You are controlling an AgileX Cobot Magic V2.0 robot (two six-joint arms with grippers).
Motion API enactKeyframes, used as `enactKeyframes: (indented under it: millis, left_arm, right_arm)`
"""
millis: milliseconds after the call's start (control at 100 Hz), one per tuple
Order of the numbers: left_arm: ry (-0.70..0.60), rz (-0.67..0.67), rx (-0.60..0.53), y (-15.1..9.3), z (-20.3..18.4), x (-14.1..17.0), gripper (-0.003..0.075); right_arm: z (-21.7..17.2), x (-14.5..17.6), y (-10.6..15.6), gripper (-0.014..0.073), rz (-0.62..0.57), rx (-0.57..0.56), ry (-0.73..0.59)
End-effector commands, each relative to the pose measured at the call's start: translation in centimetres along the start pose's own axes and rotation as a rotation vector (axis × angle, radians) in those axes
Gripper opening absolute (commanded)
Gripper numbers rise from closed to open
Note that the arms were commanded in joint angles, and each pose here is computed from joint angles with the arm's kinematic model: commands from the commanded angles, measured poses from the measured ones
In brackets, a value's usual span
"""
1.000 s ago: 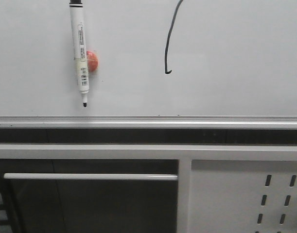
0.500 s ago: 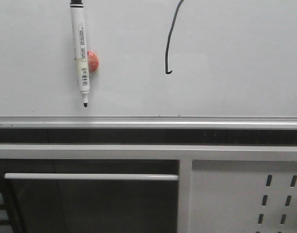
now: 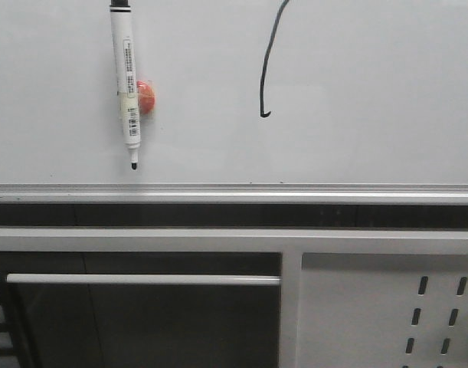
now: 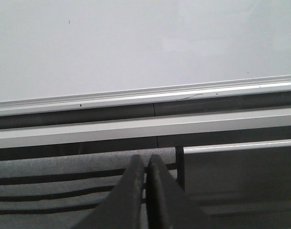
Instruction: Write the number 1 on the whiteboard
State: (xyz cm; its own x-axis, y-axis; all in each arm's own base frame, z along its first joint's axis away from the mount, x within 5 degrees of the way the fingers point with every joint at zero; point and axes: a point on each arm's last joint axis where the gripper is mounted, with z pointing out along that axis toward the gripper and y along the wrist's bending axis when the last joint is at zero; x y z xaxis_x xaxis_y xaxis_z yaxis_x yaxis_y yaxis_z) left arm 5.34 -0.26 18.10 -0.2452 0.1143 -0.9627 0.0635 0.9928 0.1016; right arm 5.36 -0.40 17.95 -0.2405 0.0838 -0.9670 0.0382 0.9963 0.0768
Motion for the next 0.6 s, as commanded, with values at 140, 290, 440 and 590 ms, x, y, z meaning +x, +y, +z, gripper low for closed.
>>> enactKeyframes:
  millis: [140,290,440,590]
  left_arm:
    - [-0.051,-0.005,-0.011,0.03,0.03,0.15,-0.0018]
    - [-0.051,-0.005,-0.011,0.03,0.03,0.15,-0.0018]
    - [-0.051,-0.005,-0.011,0.03,0.03,0.15,-0.0018]
    - [-0.051,-0.005,-0.011,0.03,0.03,0.15,-0.0018]
  right_arm:
    - [0.12,0.57,-0.34,-0.0076,-0.110,0.055,-0.014]
    - [0.07,0.53,-0.67,-0.0076,-0.113,0.116,-0.016]
    - [0.10,0.56,-0.39,-0.0076,-0.132,0.086,-0.014]
    - [0.12,0.58,-0.19,-0.0076,-0.171,0.065,-0.012]
